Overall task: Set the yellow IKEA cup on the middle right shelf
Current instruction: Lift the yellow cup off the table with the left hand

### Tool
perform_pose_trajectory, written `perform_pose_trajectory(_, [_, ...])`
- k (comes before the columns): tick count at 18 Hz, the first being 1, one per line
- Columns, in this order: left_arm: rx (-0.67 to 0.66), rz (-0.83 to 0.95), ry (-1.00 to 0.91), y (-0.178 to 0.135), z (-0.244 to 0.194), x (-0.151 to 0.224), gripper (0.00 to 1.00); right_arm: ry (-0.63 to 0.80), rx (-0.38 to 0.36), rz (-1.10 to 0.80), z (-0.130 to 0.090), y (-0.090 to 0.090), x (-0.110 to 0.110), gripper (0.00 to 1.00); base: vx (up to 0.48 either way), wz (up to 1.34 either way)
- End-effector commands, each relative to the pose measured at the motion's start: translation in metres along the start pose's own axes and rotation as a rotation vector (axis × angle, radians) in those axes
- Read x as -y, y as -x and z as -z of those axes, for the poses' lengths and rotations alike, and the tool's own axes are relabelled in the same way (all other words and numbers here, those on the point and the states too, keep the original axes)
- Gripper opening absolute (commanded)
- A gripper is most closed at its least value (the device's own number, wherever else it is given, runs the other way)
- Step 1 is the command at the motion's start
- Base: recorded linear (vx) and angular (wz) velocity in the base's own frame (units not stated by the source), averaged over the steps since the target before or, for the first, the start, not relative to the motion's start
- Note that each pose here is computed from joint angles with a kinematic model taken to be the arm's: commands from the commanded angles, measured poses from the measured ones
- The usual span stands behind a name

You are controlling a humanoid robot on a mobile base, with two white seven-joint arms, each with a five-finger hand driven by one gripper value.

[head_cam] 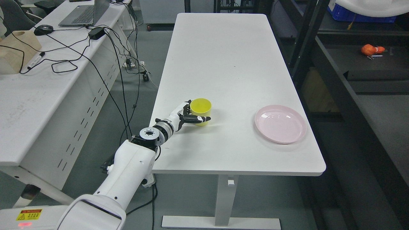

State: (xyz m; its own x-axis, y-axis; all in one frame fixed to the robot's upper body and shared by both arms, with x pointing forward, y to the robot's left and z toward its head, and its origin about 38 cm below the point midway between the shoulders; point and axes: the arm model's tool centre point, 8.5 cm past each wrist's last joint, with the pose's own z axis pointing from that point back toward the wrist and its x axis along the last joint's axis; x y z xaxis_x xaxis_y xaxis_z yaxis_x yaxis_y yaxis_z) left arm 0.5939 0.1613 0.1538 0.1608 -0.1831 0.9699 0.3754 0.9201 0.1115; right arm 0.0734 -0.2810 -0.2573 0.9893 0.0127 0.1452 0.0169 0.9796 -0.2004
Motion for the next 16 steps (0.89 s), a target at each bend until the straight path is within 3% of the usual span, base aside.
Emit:
perform_pose_trajectory(1, [-0.017,-0.014,-0.025,0.012,-0.004,-0.011,0.69,0.013,-0.013,0.004,0.001,0.009,0.010,0.99,0.000,0.00])
perform_pose_trajectory(4, [0.033,-0.079,-0.053,0.009,-0.007,-0.020,0.46,0.013,-0.015,0.003,0.001,0.009,0.010,0.99,0.000,0.00])
perform_pose_trajectory(7, [0.181,-0.133,-0.099,0.006,-0.014,-0.032,0.16,0.013,-0.015,0.003,0.001,0.009,0.010,0.99,0.000,0.00])
perform_pose_trajectory(9, [0.298,-0.155,-0.131,0.000,-0.022,-0.040,0.02,0.013,-0.015,0.003,0.001,0.009,0.010,0.99,0.000,0.00])
perform_pose_trajectory(16, [0.621,-0.173,-0.138,-0.018,-0.094,-0.024,0.00,0.013,-0.015,0.003,0.001,0.009,0.010,0.99,0.000,0.00])
